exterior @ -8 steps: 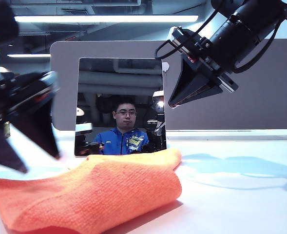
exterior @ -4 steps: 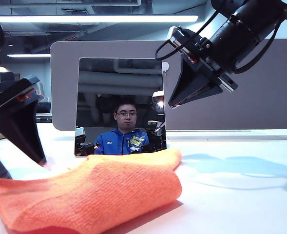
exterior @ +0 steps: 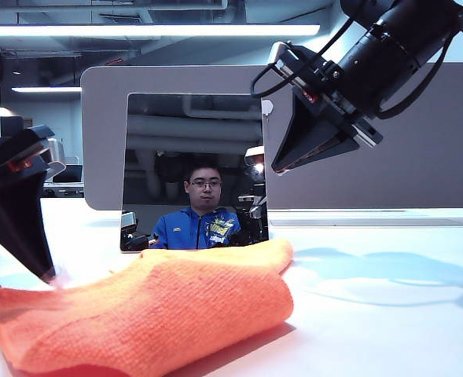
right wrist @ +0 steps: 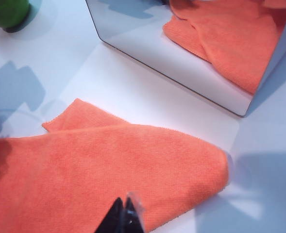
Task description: Pick up the cloth from the table and use it to cover the mirror.
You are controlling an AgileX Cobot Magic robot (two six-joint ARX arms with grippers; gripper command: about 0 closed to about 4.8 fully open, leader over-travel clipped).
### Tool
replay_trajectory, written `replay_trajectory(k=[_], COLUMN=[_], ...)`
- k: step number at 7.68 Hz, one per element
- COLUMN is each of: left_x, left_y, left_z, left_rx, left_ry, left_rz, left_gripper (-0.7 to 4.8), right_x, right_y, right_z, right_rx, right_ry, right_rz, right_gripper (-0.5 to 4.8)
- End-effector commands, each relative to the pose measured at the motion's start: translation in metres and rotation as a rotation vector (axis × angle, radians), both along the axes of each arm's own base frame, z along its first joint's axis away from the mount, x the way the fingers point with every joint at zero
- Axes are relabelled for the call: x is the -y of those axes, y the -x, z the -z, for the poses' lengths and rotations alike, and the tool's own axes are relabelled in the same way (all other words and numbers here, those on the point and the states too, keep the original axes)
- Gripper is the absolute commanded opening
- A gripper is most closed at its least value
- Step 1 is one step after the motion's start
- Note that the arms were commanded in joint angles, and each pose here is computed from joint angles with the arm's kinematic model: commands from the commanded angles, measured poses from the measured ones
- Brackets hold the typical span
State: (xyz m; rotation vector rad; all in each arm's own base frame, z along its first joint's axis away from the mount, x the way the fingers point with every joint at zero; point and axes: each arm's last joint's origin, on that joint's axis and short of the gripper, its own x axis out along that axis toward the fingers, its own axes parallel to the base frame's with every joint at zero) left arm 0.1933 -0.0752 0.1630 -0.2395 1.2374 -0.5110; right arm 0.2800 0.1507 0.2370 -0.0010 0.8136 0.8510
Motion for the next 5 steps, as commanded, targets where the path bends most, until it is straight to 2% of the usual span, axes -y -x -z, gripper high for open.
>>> replay_trajectory(k=[1, 3, 5], left_x=[0.0024, 0.0007, 0.0005], left_y=[-0.0027, 0.0016, 0.0019], left_z=[-0.0025, -0.0001, 0.0002], left_rx=[0.026, -0.023, -0.024], left_ry=[0.059, 0.032, 0.026], left_rz=[0.02, 0.015, 0.016], left_gripper=[2.68, 2.68, 2.6], right_x=[-0.0005, -0.0008, -0.0008], right_y=[0.0002, -0.0004, -0.0004], right_z=[-0.0029, -0.0035, -0.0036], right_rx=[0.032, 0.04, 0.041], right_ry=[0.005, 0.001, 0.001], right_rz=[-0.021, -0.022, -0.022], right_gripper=[-0.01, -0.01, -0.01])
